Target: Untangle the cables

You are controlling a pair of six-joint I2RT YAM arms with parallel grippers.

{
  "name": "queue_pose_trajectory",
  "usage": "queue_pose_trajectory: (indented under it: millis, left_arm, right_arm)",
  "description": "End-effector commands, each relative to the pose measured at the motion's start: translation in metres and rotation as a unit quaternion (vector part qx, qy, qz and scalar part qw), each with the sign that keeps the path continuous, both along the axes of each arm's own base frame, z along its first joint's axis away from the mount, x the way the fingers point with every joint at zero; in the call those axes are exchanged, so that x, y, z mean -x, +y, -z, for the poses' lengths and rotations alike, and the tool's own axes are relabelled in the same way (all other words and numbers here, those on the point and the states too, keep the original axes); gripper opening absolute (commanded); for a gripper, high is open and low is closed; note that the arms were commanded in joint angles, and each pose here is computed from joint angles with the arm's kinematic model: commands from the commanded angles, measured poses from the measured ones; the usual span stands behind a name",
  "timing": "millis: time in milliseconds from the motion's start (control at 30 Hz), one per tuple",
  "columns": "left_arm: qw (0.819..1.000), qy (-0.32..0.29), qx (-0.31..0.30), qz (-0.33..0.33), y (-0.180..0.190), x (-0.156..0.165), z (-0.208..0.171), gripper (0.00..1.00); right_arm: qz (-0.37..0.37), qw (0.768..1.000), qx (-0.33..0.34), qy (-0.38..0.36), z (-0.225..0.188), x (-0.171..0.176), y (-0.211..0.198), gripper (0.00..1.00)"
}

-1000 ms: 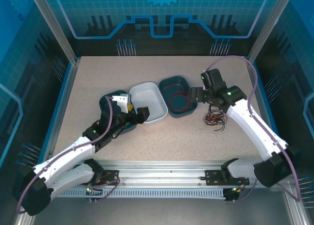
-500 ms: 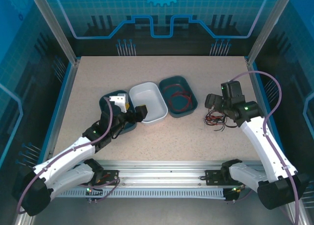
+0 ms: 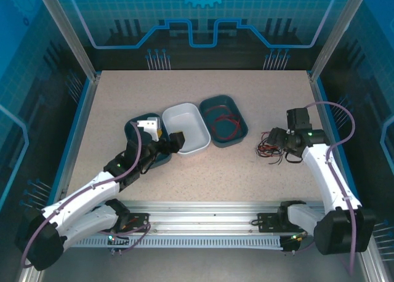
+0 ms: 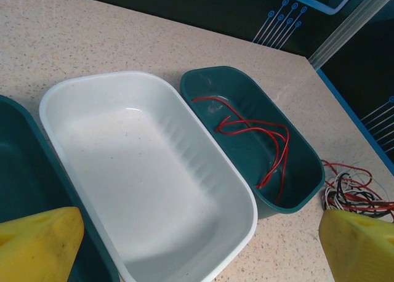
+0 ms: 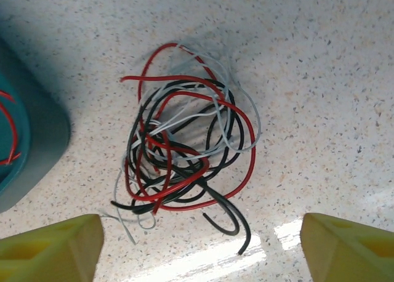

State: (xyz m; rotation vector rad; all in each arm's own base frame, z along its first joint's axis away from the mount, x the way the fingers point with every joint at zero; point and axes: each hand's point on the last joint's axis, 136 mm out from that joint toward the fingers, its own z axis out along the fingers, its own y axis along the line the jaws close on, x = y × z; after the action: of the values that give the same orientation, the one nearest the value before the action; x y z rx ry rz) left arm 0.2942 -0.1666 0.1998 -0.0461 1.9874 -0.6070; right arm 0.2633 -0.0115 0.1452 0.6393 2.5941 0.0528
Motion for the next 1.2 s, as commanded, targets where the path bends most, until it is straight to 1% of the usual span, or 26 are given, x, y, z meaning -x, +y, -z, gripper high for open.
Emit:
queue_pose_trajectory:
  millis: [0, 100, 200, 433, 500, 667, 1033, 1167]
  left_arm:
    - [1.000, 0.008, 0.009, 0.003, -0.002, -0.001, 0.001, 0.99]
    - [1.000, 0.012, 0.007, 0.004, -0.002, 0.000, 0.005, 0.99]
    - [1.000, 0.014, 0.007, 0.005, -0.003, 0.000, 0.006, 0.99]
    - [1.000, 0.014, 0.006, 0.003, -0.002, -0.001, 0.007, 0.99]
    - [1.000, 0.014, 0.005, 0.003, -0.002, -0.001, 0.006, 0.99]
    - [1.000, 0.016, 0.004, 0.001, -0.003, -0.003, 0.008, 0.99]
    - [1.000, 0.020, 0.006, -0.001, -0.002, -0.003, 0.009, 0.99]
    - [1.000, 0.020, 0.007, -0.001, -0.003, -0.003, 0.009, 0.99]
  right_arm:
    - [-0.003, 0.999, -0.042, -0.007, 0.007, -0.011, -0.002, 0.78]
    - [-0.012, 0.998, -0.056, -0.006, 0.011, -0.023, -0.009, 0.71]
    - [-0.026, 0.997, -0.067, 0.000, 0.015, -0.035, -0.017, 0.61]
    - [-0.049, 0.997, -0.052, 0.036, 0.032, -0.057, -0.039, 0.39]
    - [-0.054, 0.996, -0.055, 0.038, 0.034, -0.062, -0.041, 0.36]
    - [-0.072, 0.992, -0.093, 0.037, 0.042, -0.074, -0.032, 0.37]
    - [-0.084, 0.988, -0.116, 0.064, 0.065, -0.081, -0.023, 0.37]
    - [-0.086, 0.987, -0.118, 0.073, 0.073, -0.083, -0.021, 0.39]
